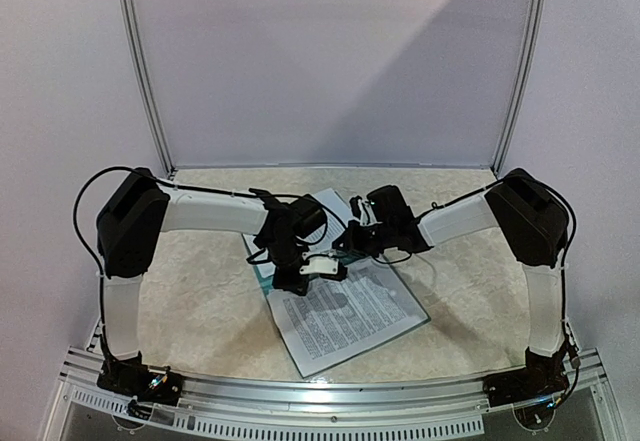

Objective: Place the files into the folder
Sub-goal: Clamp the file in the folder with some files.

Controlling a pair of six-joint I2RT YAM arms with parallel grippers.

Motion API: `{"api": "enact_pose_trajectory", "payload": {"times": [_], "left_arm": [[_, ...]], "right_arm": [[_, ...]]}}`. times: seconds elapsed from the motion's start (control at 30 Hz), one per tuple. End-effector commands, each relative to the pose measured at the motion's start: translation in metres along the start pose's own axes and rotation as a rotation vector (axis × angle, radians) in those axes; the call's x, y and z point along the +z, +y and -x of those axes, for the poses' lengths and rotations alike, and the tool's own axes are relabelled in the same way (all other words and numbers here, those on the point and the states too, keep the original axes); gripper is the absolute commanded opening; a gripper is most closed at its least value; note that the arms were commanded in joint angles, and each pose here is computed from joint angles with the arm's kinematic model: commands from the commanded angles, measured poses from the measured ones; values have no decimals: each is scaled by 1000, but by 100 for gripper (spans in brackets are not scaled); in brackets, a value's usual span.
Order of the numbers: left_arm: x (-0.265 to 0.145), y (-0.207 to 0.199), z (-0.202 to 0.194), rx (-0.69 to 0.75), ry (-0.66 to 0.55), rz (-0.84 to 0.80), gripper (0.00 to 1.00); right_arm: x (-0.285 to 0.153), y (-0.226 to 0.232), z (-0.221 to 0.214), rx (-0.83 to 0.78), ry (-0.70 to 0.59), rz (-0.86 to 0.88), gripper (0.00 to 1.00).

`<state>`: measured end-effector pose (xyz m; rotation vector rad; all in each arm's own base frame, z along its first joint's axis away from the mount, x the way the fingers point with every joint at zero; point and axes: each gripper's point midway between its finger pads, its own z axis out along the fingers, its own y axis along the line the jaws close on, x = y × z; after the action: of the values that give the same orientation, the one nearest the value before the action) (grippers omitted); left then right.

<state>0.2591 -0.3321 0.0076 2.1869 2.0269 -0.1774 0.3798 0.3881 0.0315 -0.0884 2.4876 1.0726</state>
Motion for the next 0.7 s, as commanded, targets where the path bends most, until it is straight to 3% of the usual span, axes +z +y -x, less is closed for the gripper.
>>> {"api": "enact_pose_trajectory", "payload": {"times": [0.0, 0.23, 0.43, 0.67], "left_arm": [[29, -36, -21, 18, 99, -144, 23], [14, -35, -15, -19, 61, -206, 25], [-40, 14, 12, -86, -95, -186, 31], [-57, 47, 20, -166, -163, -167, 31]], "right_arm": [[6, -122, -40, 51, 72, -419, 0], [12, -129, -45, 80, 106, -418, 0], [14, -139, -53, 83, 142, -451, 0], [11, -162, -78, 124, 195, -510, 0]]}}
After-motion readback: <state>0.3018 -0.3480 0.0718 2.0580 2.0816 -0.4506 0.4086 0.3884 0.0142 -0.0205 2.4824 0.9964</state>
